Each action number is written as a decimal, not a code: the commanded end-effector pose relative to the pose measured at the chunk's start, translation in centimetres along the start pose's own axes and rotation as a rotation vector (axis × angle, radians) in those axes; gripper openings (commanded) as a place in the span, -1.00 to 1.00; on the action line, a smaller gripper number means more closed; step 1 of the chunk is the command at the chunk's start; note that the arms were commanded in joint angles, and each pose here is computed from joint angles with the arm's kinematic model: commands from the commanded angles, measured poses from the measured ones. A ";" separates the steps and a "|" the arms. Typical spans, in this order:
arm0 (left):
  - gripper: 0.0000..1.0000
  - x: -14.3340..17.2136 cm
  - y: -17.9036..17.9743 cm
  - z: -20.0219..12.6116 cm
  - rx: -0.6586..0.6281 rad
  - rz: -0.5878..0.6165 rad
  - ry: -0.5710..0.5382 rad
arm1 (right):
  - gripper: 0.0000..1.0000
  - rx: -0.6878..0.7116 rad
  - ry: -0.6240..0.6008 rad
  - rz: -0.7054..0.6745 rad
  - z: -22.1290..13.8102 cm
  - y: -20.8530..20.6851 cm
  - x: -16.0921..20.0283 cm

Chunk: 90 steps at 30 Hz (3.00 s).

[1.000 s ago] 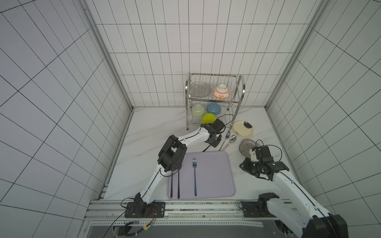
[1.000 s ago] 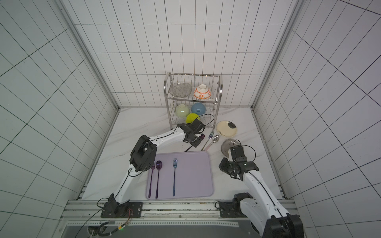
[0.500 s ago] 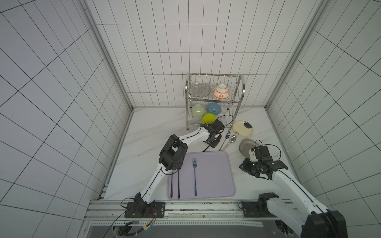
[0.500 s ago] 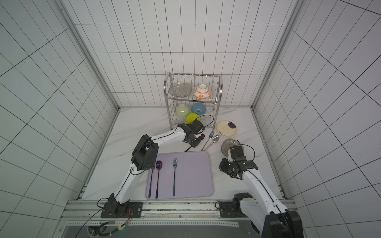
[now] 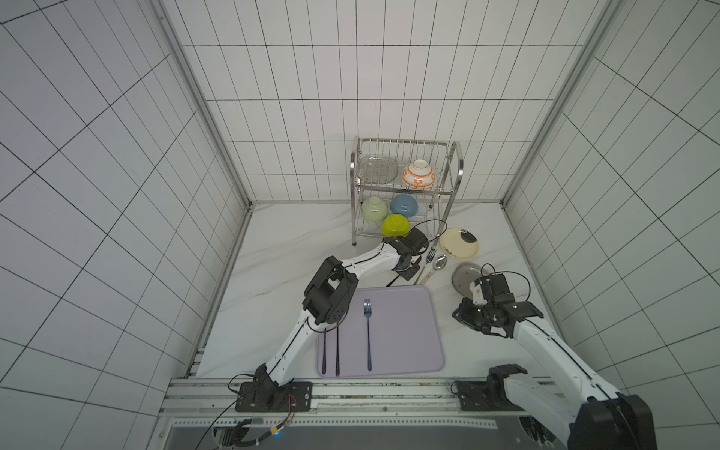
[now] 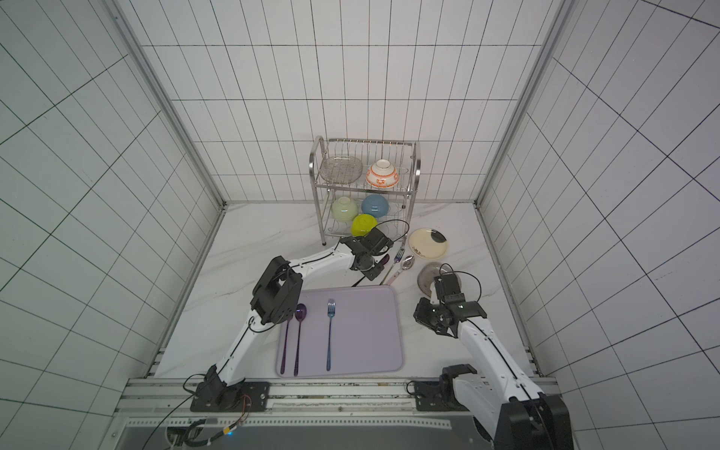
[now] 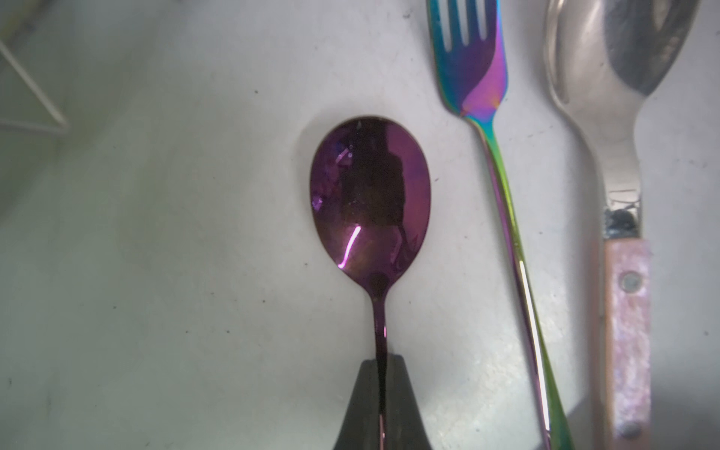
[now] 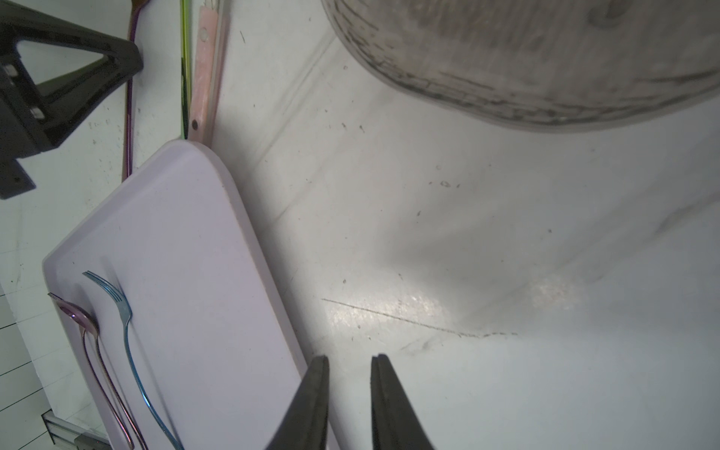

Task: Set the spoon and fork side by side
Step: Pick up the spoon from the center of the board, then place the spoon on the tray.

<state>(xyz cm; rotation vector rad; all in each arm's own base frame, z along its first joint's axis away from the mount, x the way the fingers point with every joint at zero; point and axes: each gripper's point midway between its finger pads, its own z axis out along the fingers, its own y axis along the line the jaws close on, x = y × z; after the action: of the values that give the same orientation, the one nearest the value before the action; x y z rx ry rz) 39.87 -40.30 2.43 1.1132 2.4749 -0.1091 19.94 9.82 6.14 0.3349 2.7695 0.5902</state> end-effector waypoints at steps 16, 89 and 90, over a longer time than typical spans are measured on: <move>-1.00 -6.7 3.2 -11.3 -0.162 -0.060 -0.405 | -0.55 0.001 -0.007 -0.002 -0.3 0.1 -0.5; -0.97 18.5 -9.7 -10.0 0.332 -0.946 -0.125 | -0.55 -0.036 0.009 0.054 0.1 -0.7 2.0; -0.93 18.5 -9.8 -9.9 0.333 -0.945 -0.121 | -0.55 -0.035 0.010 0.056 0.1 -0.8 2.1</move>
<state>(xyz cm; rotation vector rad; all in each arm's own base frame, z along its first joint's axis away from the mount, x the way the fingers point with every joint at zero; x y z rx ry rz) 18.61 -31.36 3.33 -0.0785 2.6955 -0.8477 18.18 10.25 5.69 0.3644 2.7595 0.6742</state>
